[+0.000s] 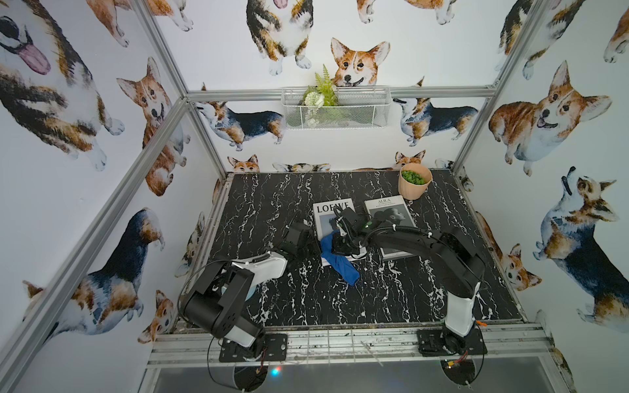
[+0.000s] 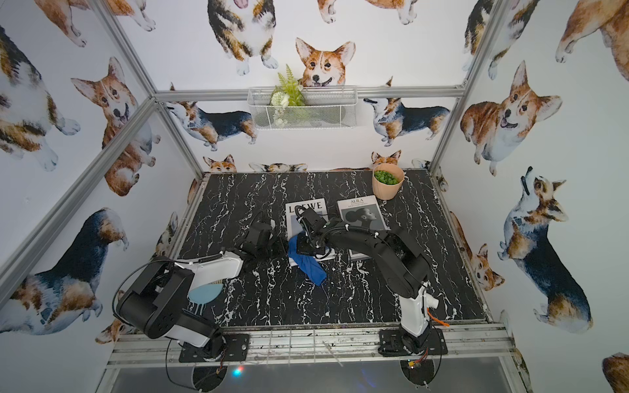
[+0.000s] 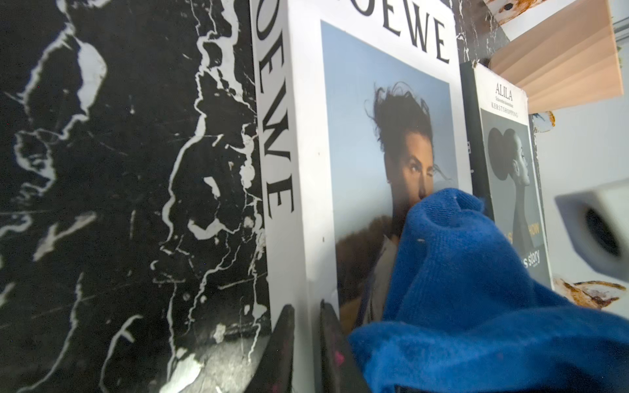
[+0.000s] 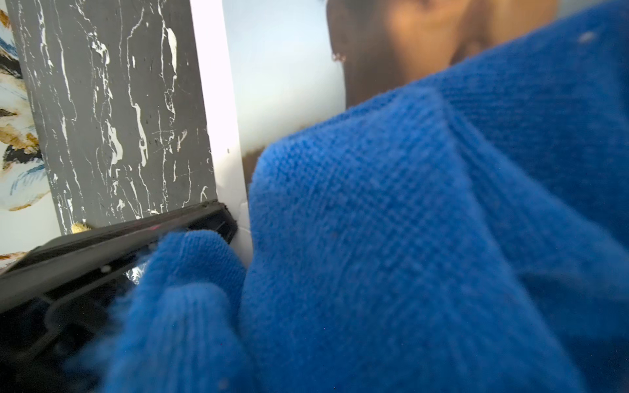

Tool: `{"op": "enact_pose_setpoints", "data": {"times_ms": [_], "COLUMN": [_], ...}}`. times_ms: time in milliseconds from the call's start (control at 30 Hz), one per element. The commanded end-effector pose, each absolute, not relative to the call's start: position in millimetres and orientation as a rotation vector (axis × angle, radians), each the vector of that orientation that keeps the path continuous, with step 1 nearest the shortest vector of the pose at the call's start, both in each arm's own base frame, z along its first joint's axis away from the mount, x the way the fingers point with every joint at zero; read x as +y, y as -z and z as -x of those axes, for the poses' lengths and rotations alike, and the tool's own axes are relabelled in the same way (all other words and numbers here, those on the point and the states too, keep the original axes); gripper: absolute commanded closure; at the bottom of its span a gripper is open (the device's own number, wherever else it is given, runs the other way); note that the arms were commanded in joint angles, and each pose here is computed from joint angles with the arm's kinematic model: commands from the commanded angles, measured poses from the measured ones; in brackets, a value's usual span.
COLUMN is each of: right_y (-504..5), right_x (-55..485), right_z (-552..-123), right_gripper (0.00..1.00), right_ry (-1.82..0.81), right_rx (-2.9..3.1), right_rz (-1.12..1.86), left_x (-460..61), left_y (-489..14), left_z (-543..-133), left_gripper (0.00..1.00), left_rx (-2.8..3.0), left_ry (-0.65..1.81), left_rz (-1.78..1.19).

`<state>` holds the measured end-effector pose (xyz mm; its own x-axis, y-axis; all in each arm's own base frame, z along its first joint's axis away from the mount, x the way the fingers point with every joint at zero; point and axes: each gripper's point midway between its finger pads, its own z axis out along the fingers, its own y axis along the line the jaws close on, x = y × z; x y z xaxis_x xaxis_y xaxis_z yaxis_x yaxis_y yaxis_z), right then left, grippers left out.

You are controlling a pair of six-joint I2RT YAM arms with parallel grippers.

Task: Wipe the cover of the book
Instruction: Wipe the dirt from the cover of the book.

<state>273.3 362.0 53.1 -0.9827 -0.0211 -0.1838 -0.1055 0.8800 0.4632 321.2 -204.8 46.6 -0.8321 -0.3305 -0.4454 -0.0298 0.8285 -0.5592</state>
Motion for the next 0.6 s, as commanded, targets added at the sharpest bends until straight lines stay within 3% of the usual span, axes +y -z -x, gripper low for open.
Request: {"op": "enact_pose_setpoints", "data": {"times_ms": [0, 233, 567], "right_y": [-18.9, -24.3, -21.3], "right_x": [280.5, 211.4, 306.6], "right_z": [-237.7, -257.2, -267.2], "right_gripper": [1.00, 1.00, 1.00], "right_ry": [-0.366, -0.301, -0.457], "right_rx": [3.118, 3.078, 3.097], "right_rz": [0.005, -0.209, -0.024], "left_x": [-172.9, -171.0, -169.2], "left_y": [-2.9, -0.5, -2.6], "left_z": [-282.2, -278.8, -277.4], "left_gripper": [0.82, 0.82, 0.82], "left_rx": [2.686, 2.692, 2.687], "left_ry": [0.524, 0.519, 0.516], "left_rz": [0.319, 0.320, 0.324]}}
